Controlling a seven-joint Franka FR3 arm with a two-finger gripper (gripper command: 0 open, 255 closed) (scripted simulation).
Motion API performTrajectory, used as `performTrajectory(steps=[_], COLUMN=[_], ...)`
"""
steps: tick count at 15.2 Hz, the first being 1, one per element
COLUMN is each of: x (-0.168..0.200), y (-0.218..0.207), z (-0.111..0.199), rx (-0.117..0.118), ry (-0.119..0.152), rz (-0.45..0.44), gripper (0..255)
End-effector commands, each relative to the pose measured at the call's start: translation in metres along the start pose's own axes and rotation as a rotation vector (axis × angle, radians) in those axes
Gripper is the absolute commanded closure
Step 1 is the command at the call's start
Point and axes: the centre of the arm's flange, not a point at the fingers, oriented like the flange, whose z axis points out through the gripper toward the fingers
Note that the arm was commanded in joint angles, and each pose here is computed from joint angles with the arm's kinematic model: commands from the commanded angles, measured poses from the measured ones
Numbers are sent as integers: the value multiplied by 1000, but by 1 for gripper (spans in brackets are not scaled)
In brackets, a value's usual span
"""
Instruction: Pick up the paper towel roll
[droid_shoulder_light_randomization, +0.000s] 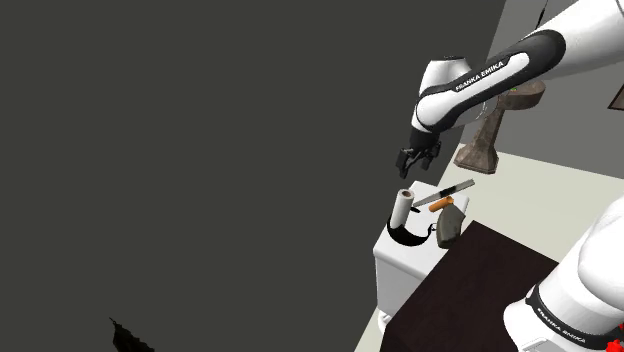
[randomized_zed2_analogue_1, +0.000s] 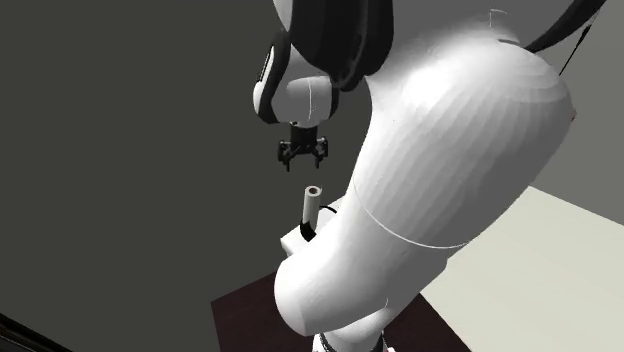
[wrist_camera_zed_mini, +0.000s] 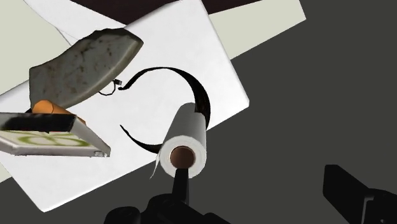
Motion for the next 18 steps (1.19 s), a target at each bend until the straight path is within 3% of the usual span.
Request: performTrajectory(steps=[1,10,18], x=[13,60,61], y=[11,58,63], z=[25,124,166], rx=[1,11,11], ry=[1,-2,-3], rz=[8,45,47], gripper=[0,0,0])
